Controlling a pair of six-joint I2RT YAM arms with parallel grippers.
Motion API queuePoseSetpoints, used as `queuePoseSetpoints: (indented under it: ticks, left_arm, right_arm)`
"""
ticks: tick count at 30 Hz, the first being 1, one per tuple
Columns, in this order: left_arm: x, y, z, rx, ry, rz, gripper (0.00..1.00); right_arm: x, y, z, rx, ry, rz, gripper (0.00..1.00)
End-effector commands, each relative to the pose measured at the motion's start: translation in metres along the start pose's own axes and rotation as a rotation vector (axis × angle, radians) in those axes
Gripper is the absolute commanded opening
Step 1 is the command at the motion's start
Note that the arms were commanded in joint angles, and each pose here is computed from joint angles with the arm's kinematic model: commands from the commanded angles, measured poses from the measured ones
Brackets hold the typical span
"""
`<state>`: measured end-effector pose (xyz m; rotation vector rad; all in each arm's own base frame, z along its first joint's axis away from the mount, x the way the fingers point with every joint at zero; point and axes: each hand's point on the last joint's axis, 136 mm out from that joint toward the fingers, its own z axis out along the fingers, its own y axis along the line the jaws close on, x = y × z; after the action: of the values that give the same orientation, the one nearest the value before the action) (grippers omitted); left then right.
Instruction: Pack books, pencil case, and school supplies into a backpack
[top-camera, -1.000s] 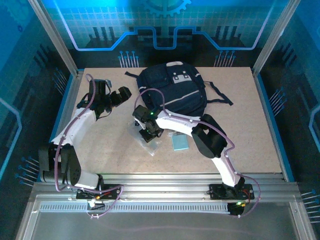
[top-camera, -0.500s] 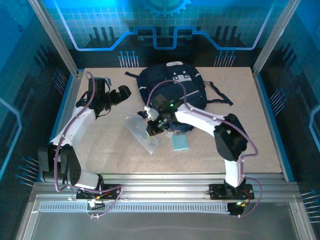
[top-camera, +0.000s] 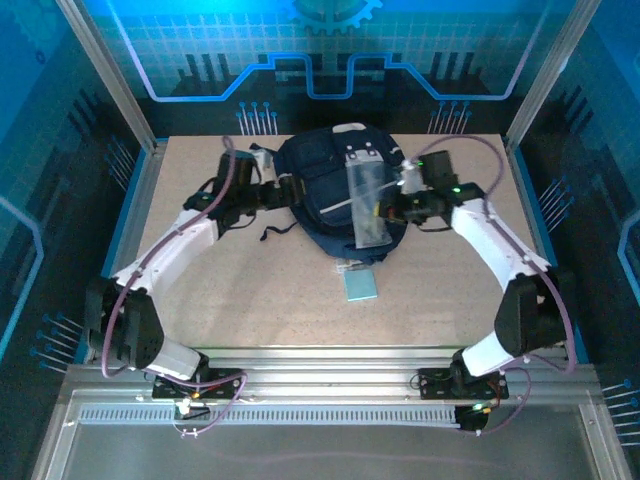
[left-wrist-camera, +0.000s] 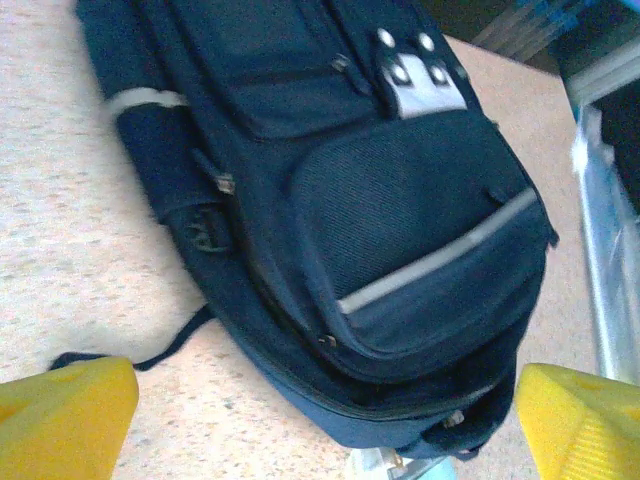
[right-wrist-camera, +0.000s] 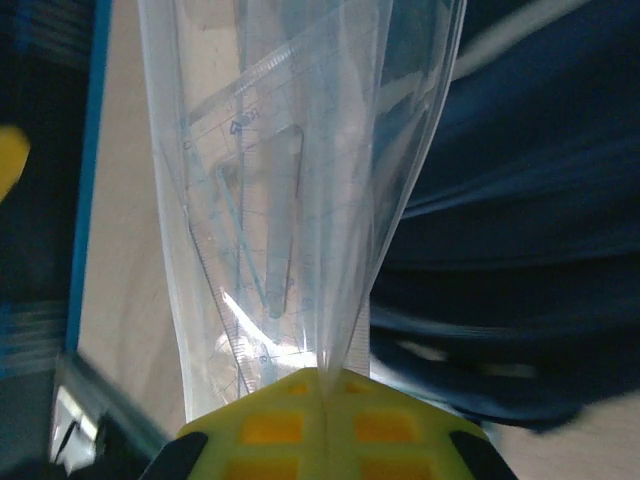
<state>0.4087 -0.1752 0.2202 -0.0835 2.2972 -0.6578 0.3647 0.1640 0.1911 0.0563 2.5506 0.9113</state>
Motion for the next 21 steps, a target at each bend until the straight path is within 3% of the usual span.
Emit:
queuePoseSetpoints:
  ticks: [1, 7, 11, 21]
  left_arm:
    - [0.007, -0.032, 0.023, 0.005, 0.013, 0.183, 0.98]
    - [0.044, -0.091, 0.074, 0.062, 0.140, 0.451, 0.97]
    - [0.057, -0.110, 0.108, 0.026, 0.185, 0.611, 0.98]
    - [0.057, -0.090, 0.182, -0.152, 0.216, 0.793, 0.91]
  right_arm:
    - [-0.011, -0.051, -0.031, 0.126, -0.114, 0.137, 0.00]
    - [-0.006, -0.128, -0.068, 0.233, -0.222, 0.317, 0.00]
    - [0.010, -0.163, -0.080, 0.264, -0.243, 0.407, 0.00]
    - [0.027, -0.174, -0.080, 0.215, -0.233, 0.445, 0.00]
